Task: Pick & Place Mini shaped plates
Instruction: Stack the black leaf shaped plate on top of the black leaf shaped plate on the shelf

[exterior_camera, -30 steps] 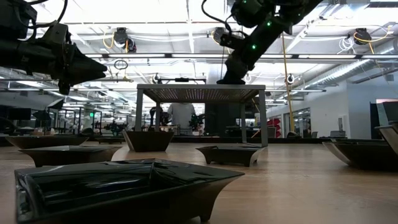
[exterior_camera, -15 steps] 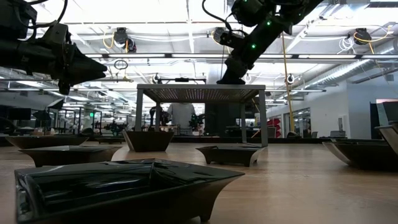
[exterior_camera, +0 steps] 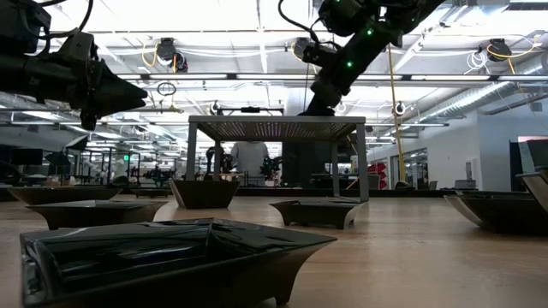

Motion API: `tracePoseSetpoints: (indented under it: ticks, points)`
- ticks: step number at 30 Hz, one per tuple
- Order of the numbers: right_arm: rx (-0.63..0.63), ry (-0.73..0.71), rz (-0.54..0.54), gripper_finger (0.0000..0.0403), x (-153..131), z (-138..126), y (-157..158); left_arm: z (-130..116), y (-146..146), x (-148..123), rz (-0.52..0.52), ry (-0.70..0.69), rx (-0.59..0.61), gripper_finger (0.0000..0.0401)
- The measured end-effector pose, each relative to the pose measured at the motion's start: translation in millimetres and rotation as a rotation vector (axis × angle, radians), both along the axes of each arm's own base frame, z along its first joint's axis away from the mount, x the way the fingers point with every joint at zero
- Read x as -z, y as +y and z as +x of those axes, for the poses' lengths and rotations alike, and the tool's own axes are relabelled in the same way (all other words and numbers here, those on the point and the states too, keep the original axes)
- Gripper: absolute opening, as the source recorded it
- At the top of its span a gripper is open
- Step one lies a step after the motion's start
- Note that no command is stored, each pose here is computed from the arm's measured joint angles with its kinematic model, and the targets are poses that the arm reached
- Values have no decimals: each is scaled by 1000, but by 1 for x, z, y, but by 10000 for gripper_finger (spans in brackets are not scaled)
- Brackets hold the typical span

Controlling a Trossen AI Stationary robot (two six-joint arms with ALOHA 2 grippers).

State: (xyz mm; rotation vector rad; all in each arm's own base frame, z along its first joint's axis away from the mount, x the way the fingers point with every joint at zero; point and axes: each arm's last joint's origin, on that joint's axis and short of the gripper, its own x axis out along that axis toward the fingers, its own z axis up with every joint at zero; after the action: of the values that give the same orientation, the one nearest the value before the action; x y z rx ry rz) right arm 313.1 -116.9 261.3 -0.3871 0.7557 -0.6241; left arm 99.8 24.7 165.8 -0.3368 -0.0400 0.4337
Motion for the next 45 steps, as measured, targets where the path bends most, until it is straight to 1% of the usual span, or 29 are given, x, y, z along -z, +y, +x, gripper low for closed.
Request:
tracePoseSetpoints:
  ticks: [4,8,16,19,22,24,26,28,30,32,41,45]
  points:
    - [3,63,-82,2,-1,0,4,0,0,0,0,0,0,111]
    - [-40,83,-115,2,-4,2,10,0,0,0,0,0,0,111]
    - [-175,236,-244,1,-12,-4,18,0,0,0,0,-1,0,111]
    - [-210,254,-293,1,-19,-7,18,0,0,0,0,-1,0,111]
    - [-269,378,-343,1,-21,-16,18,0,0,0,0,0,0,111]
    - [-285,399,-374,1,-23,-16,17,0,0,0,0,-1,0,111]
    - [-294,419,-359,0,-24,-22,16,0,0,0,0,0,0,111]
    - [-325,395,-336,0,-25,-23,14,0,0,0,0,-1,0,111]
    - [-366,406,-300,0,-22,-25,13,0,0,0,0,0,0,111]
    - [-382,411,-285,0,-20,-25,12,0,0,0,0,0,0,111]
    - [-378,409,-296,0,-21,-26,10,0,0,0,0,0,0,111]
    - [-378,410,-295,12,-21,-26,10,0,0,0,0,0,0,111]
